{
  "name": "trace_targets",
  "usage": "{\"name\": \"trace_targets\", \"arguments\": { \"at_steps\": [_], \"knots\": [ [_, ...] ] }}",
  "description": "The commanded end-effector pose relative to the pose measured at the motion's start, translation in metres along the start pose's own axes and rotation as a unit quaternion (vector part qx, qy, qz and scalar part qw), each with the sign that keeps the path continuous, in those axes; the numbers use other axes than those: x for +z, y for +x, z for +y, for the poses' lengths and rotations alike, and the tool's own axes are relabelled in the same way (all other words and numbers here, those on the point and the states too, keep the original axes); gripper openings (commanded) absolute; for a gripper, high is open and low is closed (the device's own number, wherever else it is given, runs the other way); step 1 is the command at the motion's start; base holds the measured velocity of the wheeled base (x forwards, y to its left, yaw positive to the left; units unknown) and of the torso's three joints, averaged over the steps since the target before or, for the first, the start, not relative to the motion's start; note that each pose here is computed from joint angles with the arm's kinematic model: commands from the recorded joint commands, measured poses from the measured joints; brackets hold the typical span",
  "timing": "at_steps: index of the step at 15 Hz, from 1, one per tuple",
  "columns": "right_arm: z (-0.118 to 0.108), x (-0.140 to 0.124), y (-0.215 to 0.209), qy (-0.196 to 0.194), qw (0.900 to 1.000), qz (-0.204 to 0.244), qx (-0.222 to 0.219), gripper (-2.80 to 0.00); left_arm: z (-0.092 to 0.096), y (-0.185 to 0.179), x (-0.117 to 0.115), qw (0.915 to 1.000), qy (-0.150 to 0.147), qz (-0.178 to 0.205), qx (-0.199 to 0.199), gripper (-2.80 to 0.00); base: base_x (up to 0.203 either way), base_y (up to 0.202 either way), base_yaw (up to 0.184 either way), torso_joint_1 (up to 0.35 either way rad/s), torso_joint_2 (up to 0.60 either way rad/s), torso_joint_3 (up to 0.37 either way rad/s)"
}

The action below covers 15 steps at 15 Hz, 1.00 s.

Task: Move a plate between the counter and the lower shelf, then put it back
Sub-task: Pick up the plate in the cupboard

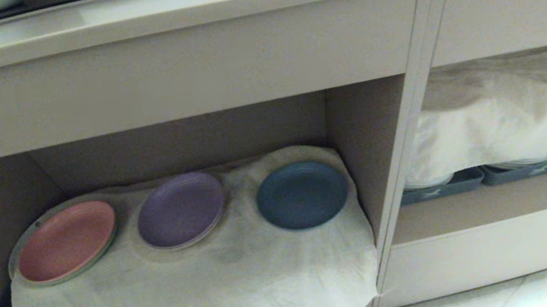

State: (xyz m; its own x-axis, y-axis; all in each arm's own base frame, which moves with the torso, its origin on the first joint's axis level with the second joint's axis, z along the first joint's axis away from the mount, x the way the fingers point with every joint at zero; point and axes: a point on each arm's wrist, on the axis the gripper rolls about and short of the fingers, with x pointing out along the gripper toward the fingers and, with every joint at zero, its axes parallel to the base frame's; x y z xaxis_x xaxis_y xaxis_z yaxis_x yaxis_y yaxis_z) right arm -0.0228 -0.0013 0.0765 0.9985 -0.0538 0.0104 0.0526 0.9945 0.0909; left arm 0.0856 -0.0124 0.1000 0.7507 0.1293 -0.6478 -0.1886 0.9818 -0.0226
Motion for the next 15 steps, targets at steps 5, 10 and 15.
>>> {"name": "trace_targets", "arguments": {
  "at_steps": [5, 10, 15],
  "knots": [
    [0.000, 0.000, 0.000, 0.000, 1.000, 0.000, 0.000, -2.80, 0.020, -0.021, -0.024, 0.9903, 0.114, -0.067, -0.041, -2.80, 0.000, 0.000, 0.000, 0.000, 0.00, 0.000],
    [0.000, 0.000, 0.000, 0.000, 1.000, 0.000, 0.000, -2.80, 0.022, -0.030, -0.031, 0.9876, 0.115, -0.096, -0.045, -2.80, 0.000, 0.000, 0.000, 0.000, 0.00, 0.000],
    [0.000, 0.000, 0.000, 0.000, 1.000, 0.000, 0.000, -2.80, 0.024, -0.039, -0.042, 0.9815, 0.128, -0.132, -0.053, -2.80, 0.000, 0.000, 0.000, 0.000, 0.00, 0.000]
  ]
}}
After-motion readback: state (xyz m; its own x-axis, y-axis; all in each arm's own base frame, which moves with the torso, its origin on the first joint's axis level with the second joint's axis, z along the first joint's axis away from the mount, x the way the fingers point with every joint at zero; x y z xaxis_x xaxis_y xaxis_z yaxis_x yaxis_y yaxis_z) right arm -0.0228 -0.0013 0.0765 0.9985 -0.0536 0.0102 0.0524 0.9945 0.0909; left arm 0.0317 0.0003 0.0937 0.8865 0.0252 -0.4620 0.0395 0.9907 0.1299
